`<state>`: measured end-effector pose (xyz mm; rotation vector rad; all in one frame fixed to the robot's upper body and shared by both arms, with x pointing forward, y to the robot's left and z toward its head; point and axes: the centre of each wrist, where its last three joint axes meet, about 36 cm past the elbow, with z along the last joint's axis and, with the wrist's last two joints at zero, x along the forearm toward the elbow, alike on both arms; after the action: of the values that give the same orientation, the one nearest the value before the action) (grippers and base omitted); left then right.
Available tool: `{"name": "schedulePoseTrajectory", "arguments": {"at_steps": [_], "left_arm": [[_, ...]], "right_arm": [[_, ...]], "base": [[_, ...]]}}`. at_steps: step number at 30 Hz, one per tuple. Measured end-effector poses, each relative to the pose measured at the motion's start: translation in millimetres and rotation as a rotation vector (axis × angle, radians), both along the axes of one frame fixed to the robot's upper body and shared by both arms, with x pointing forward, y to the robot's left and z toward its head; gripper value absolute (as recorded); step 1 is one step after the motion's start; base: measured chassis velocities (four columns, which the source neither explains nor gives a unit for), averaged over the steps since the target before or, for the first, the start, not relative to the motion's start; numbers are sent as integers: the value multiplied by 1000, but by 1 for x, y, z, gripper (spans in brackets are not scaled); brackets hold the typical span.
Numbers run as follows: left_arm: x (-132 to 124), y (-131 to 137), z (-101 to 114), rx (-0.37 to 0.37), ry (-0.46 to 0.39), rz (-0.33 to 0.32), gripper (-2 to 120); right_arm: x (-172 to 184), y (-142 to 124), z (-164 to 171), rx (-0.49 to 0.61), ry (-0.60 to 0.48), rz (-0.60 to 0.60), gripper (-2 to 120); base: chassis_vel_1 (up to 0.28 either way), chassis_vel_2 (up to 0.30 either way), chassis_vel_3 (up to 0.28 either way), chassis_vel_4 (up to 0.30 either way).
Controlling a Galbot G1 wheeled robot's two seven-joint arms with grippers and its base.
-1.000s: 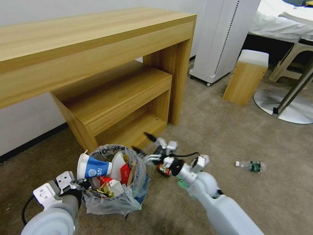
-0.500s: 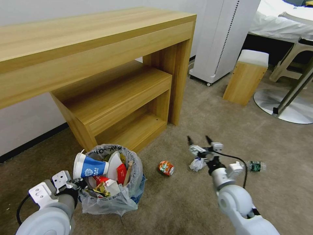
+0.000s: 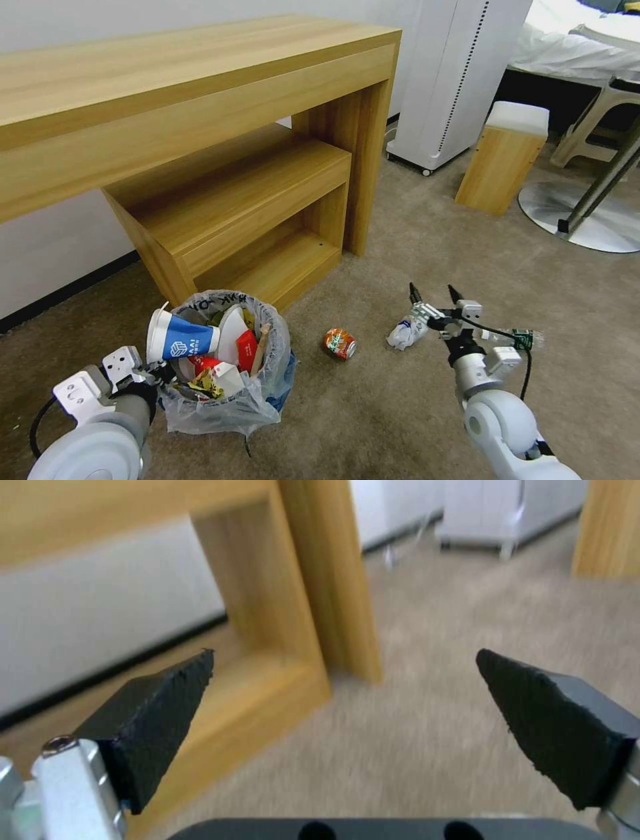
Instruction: Pick up the trash bin and place the garbage on the floor into it.
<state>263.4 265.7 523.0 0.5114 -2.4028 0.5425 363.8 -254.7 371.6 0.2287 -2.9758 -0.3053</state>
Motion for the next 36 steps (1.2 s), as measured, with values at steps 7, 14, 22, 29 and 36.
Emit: {"name": "schedulePoseTrajectory", "arguments": {"at_steps": [7, 14, 22, 29, 36], "left_arm": [[1, 1, -4, 11, 9, 5, 0], [2, 1, -6, 14, 13, 9, 0], [5, -2, -11, 13, 19, 9, 0], [4, -2, -13, 14, 22, 16, 0], [3, -2, -14, 10, 22, 22, 0]], "right_arm": [[28, 27, -4, 9, 225, -16, 100], [63, 36, -14, 98, 410, -55, 100], [86, 81, -34, 264, 656, -50, 100], [108, 105, -41, 282, 822, -107, 100], [130, 105, -53, 249, 878, -153, 100]], "base": [[0, 0, 0, 0], [0, 0, 0, 0], [0, 0, 0, 0], [0, 0, 0, 0], [0, 0, 0, 0]]}}
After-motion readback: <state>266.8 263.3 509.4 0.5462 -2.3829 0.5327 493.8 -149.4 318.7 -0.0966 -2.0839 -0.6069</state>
